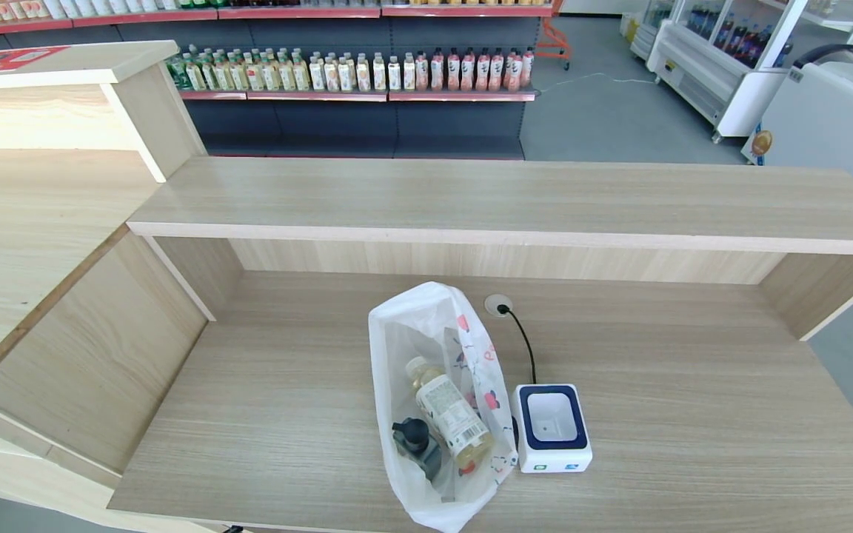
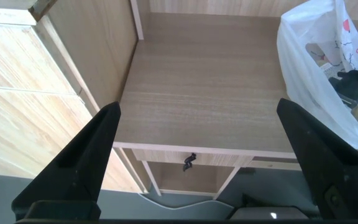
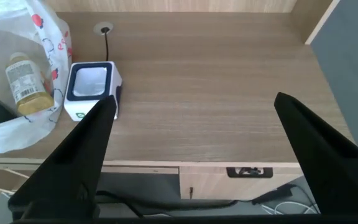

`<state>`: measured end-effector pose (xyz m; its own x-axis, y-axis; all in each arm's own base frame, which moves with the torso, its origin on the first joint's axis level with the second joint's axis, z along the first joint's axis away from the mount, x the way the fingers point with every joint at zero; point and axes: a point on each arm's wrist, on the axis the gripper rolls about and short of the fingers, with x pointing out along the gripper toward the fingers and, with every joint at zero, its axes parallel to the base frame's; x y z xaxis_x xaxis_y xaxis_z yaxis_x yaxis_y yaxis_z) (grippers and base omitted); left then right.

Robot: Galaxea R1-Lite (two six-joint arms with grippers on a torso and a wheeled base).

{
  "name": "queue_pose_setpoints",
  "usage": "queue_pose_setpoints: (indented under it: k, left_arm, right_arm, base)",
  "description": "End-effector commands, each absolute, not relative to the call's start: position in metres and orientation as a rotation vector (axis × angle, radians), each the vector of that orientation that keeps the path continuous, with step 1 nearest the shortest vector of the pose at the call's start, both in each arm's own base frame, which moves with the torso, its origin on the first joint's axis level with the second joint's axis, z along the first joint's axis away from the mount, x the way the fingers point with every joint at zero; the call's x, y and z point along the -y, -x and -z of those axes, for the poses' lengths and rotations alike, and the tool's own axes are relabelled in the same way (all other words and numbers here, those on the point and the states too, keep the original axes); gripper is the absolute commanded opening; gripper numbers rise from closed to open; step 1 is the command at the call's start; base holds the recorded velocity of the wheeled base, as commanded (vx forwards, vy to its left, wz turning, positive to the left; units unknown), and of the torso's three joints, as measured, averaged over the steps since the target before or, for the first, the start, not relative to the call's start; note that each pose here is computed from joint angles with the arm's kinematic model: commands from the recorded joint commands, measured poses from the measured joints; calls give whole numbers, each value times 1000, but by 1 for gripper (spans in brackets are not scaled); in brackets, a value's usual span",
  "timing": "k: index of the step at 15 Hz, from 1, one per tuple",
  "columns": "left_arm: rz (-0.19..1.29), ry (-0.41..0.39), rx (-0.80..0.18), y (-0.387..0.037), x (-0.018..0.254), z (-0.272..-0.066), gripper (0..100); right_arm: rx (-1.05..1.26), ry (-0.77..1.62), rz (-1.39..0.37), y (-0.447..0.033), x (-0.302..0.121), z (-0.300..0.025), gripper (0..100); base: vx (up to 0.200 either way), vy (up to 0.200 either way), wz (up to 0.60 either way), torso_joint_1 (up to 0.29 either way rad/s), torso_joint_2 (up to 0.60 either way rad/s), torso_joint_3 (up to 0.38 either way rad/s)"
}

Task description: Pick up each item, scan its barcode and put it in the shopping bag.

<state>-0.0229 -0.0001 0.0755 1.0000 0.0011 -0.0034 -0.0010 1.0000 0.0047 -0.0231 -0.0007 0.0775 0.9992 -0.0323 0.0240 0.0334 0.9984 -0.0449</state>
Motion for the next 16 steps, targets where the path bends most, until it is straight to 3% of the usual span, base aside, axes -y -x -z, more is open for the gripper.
queue_pose_setpoints:
  k: [1, 16]
  left_arm:
    - [-2, -5, -3, 23, 0, -75, 100]
    - [-2, -5, -3, 23, 0, -75, 100]
  right_arm:
    - [16, 43, 33, 23, 1, -77, 100]
    - [2, 57, 26, 23, 1, -76, 100]
  base:
    - [0, 0, 0, 0, 0, 0]
    - [0, 0, 0, 0, 0, 0]
